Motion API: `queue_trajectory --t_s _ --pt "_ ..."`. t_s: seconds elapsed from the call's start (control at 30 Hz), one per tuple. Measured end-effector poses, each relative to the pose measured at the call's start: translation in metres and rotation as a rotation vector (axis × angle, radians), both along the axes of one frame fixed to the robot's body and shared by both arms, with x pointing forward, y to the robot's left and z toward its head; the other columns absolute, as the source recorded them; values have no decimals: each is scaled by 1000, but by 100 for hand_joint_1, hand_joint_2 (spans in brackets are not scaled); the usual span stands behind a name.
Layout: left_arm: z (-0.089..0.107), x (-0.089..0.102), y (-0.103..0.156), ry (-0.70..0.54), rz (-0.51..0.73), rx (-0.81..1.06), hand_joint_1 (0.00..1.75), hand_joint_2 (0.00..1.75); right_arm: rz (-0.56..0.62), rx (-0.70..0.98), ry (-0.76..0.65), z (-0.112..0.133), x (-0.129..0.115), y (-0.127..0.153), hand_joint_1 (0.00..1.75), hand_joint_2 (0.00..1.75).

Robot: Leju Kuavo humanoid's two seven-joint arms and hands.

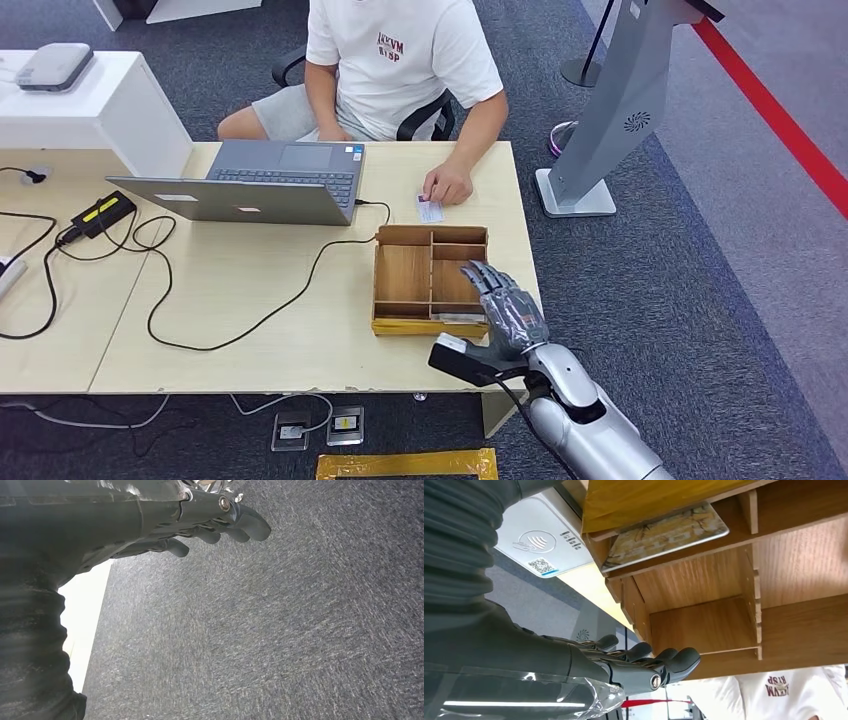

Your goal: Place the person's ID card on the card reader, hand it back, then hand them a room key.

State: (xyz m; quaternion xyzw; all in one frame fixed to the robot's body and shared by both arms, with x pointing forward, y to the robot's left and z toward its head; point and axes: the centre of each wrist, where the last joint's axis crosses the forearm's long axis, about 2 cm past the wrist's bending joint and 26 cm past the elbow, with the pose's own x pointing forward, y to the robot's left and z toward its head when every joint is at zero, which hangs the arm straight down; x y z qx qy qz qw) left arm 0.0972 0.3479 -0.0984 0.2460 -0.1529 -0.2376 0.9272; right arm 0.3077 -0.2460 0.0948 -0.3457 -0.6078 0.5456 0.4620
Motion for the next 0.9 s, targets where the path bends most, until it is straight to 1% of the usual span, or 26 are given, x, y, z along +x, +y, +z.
queue_trajectory --t_s 0.3,0.7,0.9 --pt "0 0 0 0 -2 1 0 175 -7 -1 7 -4 0 -2 0 175" --pt "0 0 0 -1 4 2 0 175 18 20 -3 -5 0 -3 0 175" --pt "0 0 0 -2 -7 5 0 175 52 64 -9 -2 2 4 0 175"
